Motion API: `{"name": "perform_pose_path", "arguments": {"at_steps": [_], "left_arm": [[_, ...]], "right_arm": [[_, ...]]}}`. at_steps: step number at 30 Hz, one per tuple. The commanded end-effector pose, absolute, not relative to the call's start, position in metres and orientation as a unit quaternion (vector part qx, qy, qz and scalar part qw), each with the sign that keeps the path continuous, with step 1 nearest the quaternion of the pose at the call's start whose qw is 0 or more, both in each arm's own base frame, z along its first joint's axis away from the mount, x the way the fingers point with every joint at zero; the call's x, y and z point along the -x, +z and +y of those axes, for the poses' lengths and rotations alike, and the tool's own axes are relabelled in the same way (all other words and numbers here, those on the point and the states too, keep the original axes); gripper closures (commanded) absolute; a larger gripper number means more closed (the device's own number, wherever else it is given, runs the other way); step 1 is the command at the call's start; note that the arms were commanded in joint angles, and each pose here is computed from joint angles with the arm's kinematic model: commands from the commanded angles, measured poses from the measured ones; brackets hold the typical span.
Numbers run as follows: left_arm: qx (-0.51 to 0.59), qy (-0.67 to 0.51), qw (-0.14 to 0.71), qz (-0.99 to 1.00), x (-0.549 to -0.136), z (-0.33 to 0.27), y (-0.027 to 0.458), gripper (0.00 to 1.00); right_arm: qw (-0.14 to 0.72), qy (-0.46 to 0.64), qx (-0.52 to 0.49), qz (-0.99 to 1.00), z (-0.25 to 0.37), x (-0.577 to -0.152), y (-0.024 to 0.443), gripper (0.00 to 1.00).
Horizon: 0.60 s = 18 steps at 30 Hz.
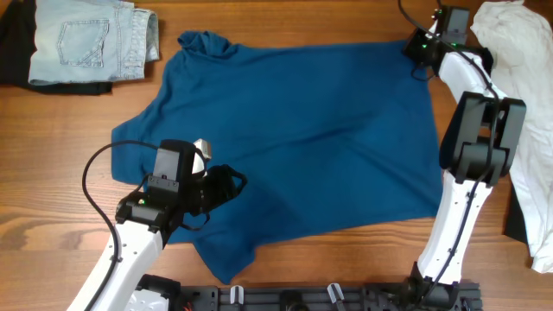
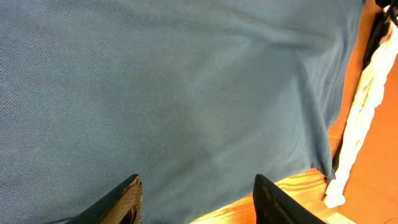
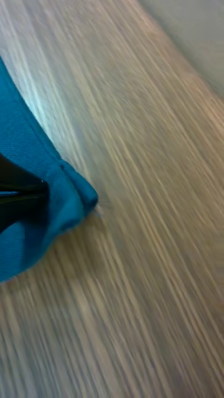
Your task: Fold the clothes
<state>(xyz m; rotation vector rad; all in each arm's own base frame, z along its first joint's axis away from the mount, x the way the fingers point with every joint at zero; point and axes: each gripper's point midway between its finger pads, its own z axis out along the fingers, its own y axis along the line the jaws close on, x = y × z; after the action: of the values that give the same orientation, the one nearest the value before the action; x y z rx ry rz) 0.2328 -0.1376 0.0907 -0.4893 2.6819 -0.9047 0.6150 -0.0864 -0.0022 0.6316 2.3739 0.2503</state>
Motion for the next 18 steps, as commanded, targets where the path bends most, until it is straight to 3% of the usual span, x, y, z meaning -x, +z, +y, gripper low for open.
{"name": "perform_pose_path", "arguments": {"at_steps": [1,8,9,10,18], "left_arm": [[0.16,-0.316,0.13,0.926,-0.23,-0.14,0.09,0.43],[0.159,-0.316,0.132,0.926,-0.231,-0.14,0.09,0.41],[0.159,-0.317,0.133,0.925,-0.232,-0.141,0.091,0.41],[0.158,-0.317,0.133,0.925,-0.232,-0.141,0.091,0.41],[0.159,-0.317,0.133,0.925,-0.232,-0.141,0.091,0.41]], "right_arm": [[0.223,-0.007,-0.289,0.931,-0.149,-0.549,-0.112,0.96],[0.237,-0.013,-0.311,0.92,-0.181,-0.551,-0.101,0.94],[0.239,-0.014,-0.312,0.919,-0.186,-0.555,-0.093,0.9],[0.24,-0.016,-0.311,0.919,-0.192,-0.563,-0.073,0.73],[0.298,-0.024,-0.323,0.898,-0.206,-0.589,0.089,0.42]]}}
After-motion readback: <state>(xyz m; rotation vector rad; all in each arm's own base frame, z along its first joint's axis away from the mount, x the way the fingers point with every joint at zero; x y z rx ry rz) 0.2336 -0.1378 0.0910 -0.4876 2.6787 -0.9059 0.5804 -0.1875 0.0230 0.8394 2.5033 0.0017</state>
